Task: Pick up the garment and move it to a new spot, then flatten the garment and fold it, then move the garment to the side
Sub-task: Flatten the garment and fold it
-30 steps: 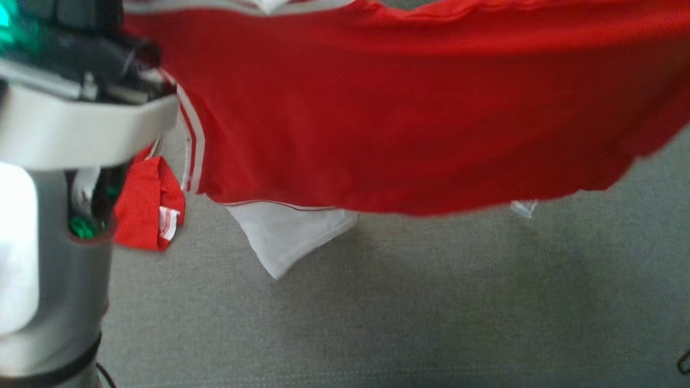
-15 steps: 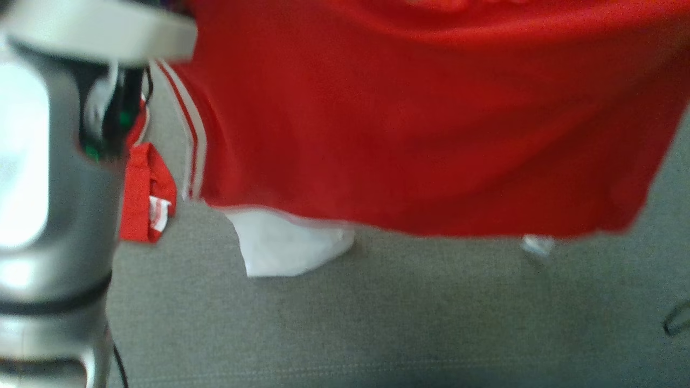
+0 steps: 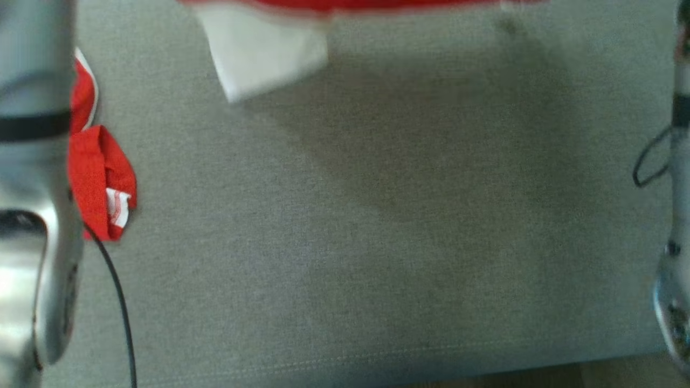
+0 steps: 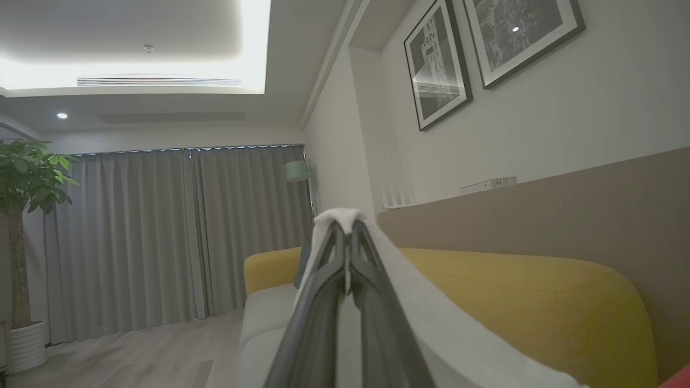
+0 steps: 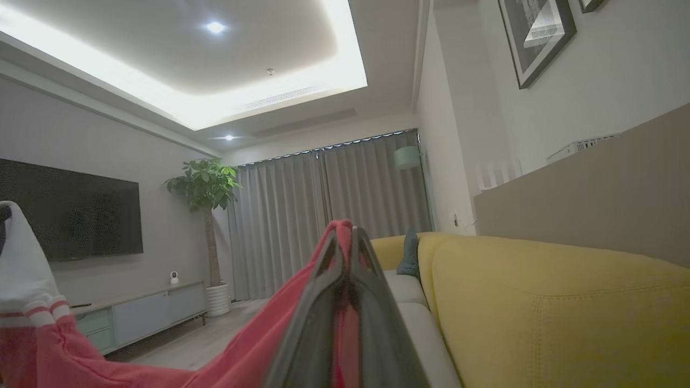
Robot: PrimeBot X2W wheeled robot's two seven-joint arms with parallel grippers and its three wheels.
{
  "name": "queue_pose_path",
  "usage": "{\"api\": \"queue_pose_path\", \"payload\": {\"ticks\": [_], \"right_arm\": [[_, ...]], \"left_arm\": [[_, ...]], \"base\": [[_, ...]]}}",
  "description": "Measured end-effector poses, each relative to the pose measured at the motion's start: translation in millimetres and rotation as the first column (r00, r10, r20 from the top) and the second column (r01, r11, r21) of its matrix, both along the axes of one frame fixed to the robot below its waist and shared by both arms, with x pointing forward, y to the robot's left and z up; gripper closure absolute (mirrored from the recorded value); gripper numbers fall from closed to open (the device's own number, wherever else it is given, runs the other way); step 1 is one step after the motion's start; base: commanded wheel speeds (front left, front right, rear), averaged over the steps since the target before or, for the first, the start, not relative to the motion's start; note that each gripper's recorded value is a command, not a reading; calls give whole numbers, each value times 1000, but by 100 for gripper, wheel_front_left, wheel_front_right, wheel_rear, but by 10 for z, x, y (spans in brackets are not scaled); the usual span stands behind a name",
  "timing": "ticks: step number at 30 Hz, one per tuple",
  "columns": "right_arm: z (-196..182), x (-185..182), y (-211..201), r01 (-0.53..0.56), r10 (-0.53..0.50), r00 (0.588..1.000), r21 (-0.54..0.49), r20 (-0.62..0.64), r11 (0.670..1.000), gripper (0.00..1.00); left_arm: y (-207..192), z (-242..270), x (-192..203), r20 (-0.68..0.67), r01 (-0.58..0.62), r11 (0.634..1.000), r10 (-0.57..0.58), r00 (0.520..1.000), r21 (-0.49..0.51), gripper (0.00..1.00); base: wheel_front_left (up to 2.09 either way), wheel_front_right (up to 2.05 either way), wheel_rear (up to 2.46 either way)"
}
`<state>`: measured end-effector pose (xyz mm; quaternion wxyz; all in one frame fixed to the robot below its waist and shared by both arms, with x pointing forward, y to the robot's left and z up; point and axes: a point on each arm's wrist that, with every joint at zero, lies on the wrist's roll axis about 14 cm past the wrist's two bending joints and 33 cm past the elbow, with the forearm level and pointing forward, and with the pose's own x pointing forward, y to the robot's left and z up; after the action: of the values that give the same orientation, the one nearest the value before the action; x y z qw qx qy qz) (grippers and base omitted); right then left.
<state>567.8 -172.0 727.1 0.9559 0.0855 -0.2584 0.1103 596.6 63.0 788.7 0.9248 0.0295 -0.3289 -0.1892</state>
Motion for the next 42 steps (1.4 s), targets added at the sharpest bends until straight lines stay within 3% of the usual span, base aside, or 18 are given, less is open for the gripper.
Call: {"api": "queue_pose_path", "payload": {"ticks": [4, 8, 11, 15, 18, 21, 26, 29, 38, 42], "right_arm": [[-147, 272, 114, -20, 19, 999, -10, -41, 1000, 100], [-685, 566, 254, -42, 34, 982, -41, -184, 998, 100], [-1263, 698, 365, -67, 47, 946, -52, -319, 996, 100], [-1963, 752, 533, -108, 73, 878, -45, -474, 993, 100], [-2326, 753, 570, -120, 81, 839, -38, -538, 992, 100], [-2609, 720, 580, -118, 95, 807, -2, -583, 993, 100], [-3048, 382, 474, -108, 102, 748, 31, -655, 994, 100], [-3225, 29, 311, -85, 96, 725, 49, -682, 995, 100], [-3258, -828, 14, -4, 79, 714, 109, -695, 994, 100], [-3286, -1258, -91, 19, 66, 668, 105, -741, 994, 100]], "left_arm": [[42, -53, 216, -39, -23, 1000, 22, 999, -13, 100], [62, -718, 504, -224, -45, 999, 39, 974, -19, 100], [116, -1439, 635, -391, -66, 998, 51, 919, -23, 100], [265, -2395, 641, -584, -108, 993, 65, 809, -39, 100], [336, -2873, 576, -663, -128, 991, 66, 746, -45, 100], [379, -3102, 528, -690, -141, 988, 64, 721, -56, 100], [435, -3197, 277, -680, -143, 986, 50, 732, -82, 100], [581, -3269, -88, -674, -183, 976, 57, 736, -117, 100], [707, -3389, -1081, -690, -206, 972, 74, 720, -111, 100], [765, -3419, -1511, -727, -223, 972, 100, 680, -76, 100]], "base": [[0, 0, 0], [0, 0, 0], [0, 0, 0], [0, 0, 0], [0, 0, 0], [0, 0, 0], [0, 0, 0], [0, 0, 0], [0, 0, 0], [0, 0, 0]]}}
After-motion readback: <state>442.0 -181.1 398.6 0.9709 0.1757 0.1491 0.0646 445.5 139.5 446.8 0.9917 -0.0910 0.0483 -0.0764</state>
